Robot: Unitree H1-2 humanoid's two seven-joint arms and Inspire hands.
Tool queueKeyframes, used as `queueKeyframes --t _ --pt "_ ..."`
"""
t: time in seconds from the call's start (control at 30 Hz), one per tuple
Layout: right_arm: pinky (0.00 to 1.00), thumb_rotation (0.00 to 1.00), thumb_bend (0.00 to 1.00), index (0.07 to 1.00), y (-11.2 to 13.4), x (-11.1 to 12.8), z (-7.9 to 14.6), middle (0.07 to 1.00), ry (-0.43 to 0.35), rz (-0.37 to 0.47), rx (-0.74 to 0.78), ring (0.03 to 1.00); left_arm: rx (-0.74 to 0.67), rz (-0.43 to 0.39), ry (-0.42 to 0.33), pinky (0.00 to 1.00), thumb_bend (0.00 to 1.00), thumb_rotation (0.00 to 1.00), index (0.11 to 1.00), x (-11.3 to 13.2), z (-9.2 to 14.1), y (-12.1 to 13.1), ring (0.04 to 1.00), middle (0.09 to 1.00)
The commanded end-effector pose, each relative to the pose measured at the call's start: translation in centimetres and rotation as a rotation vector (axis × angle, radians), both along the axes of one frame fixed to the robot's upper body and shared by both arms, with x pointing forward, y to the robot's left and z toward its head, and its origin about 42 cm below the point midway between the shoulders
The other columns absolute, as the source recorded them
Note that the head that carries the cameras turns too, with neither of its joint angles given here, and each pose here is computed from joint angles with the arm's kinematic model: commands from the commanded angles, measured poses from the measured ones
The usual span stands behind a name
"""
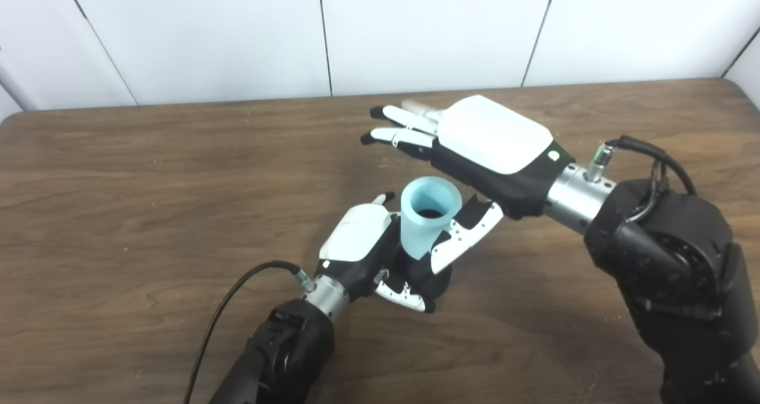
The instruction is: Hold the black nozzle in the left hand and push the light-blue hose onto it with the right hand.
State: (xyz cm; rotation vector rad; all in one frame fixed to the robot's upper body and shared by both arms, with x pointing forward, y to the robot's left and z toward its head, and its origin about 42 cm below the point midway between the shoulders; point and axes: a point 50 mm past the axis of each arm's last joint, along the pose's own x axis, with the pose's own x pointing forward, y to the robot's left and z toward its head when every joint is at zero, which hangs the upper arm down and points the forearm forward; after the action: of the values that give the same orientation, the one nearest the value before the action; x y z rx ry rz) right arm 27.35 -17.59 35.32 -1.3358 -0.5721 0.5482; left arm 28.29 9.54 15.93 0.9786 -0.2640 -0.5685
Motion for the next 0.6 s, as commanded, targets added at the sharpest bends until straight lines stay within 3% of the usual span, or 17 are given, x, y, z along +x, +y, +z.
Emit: queueKeyframes --t 0.0,0.2,0.37,0.57 --pt "0.89 0.76 0.8 0.918 -0.5 -0.4 1.1 1.0 -0.078 -0.008 0.038 0.997 0.092 -0.017 0.153 1.0 0.52 0.0 0.485 -0.9 -3.1 0.4 0.672 0.484" --pt "0.92 0.84 0.71 0.923 -1.4 -1.3 0.9 1.0 -0.09 0.014 0.064 0.996 0.086 -0.022 0.152 1.0 0.52 0.0 0.479 -0.9 -3.1 0.3 0.669 0.497" --pt "0.97 0.87 0.66 0.93 -2.5 -2.6 0.7 0.995 -0.083 0.09 0.078 1.0 0.084 -0.015 0.164 1.0 0.52 0.0 0.474 -0.8 -3.1 0.5 0.676 0.506" --pt "1.0 0.94 0.67 0.936 -3.7 -3.5 0.1 0.996 -0.058 0.136 0.067 1.0 0.079 -0.007 0.175 1.0 0.52 0.0 0.466 -1.0 -3.0 0.5 0.699 0.512"
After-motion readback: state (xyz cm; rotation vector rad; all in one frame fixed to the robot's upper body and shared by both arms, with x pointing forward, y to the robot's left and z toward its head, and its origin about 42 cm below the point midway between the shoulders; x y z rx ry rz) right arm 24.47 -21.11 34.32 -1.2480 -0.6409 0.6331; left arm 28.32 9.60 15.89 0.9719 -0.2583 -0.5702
